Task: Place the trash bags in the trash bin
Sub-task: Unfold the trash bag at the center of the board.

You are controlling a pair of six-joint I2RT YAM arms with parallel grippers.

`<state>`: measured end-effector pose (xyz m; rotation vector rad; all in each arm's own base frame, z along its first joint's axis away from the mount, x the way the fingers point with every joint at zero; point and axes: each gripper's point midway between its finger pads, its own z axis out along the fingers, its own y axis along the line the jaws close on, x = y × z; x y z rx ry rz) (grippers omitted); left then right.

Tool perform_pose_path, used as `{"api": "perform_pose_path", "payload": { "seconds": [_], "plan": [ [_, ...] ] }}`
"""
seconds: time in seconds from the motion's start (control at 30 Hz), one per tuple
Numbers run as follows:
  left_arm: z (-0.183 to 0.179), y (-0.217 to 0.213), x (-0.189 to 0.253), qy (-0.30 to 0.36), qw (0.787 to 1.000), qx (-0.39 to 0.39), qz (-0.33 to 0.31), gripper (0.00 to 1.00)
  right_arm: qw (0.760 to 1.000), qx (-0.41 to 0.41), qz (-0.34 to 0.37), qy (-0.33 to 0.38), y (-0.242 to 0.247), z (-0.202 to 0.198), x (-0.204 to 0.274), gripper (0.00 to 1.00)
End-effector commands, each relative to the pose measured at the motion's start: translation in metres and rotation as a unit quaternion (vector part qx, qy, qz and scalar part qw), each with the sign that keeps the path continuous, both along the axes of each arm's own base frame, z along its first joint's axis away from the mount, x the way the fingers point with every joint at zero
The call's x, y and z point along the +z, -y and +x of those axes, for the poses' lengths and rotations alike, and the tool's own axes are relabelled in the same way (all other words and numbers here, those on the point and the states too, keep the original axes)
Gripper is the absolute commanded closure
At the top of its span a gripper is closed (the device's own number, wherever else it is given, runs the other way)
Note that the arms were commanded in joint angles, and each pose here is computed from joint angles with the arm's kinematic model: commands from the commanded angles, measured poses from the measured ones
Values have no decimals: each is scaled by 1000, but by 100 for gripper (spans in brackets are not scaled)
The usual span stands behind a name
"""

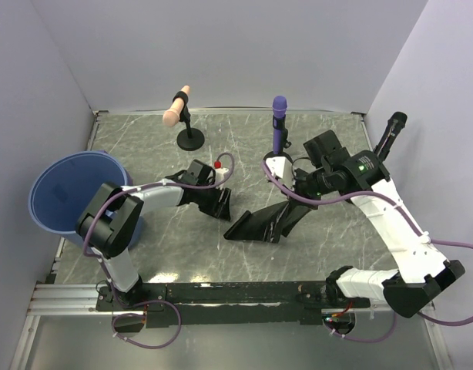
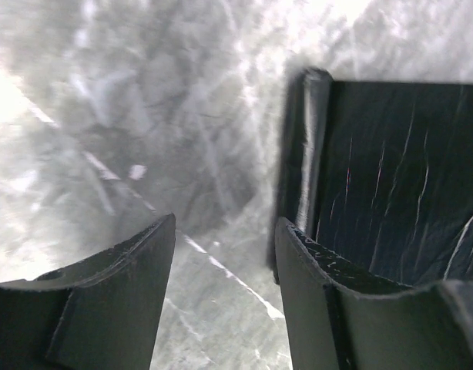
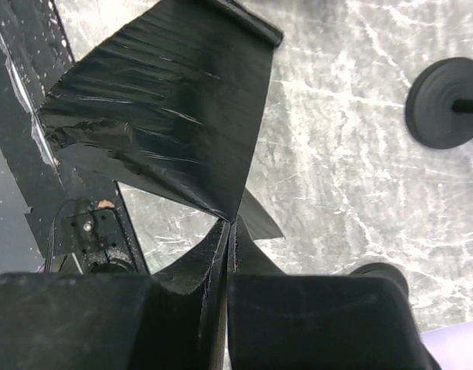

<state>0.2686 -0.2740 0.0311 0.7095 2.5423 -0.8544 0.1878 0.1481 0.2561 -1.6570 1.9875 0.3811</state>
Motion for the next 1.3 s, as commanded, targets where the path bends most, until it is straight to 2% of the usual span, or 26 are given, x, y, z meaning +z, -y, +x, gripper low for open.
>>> {"api": "perform_pose_path", "payload": {
  "seconds": [0.0, 0.17, 0.4, 0.57, 0.77, 0.9, 1.03, 1.27],
  "plan": [
    [-38, -1, -18, -74, 996, -48, 4, 39, 999, -14, -11, -36, 13, -23, 14, 100],
    [-36, 8, -17, -86, 994, -67, -6, 39, 1000, -12, 16, -14, 3, -14, 31, 100],
    [-39, 13, -15, -90, 992, -84, -12, 38, 1000, -15, 19, -13, 1, -13, 30, 100],
    [-41, 12, -23, -89, 993, -81, 18, 40, 1000, -20, 19, -8, 3, -13, 30, 100],
    [-42, 2, -39, -84, 992, -63, 75, 46, 999, -34, -6, -4, 22, -24, 18, 100],
    [-48, 7, -38, -98, 990, -80, 58, 48, 998, -44, -48, 0, 51, -44, 0, 100],
    [-51, 18, -25, -99, 990, -98, 17, 44, 994, -49, -93, 2, 78, -62, -22, 100],
    [-43, 10, -32, -101, 992, -68, 41, 46, 991, -41, -118, -36, 90, -82, -46, 100]
  ]
}}
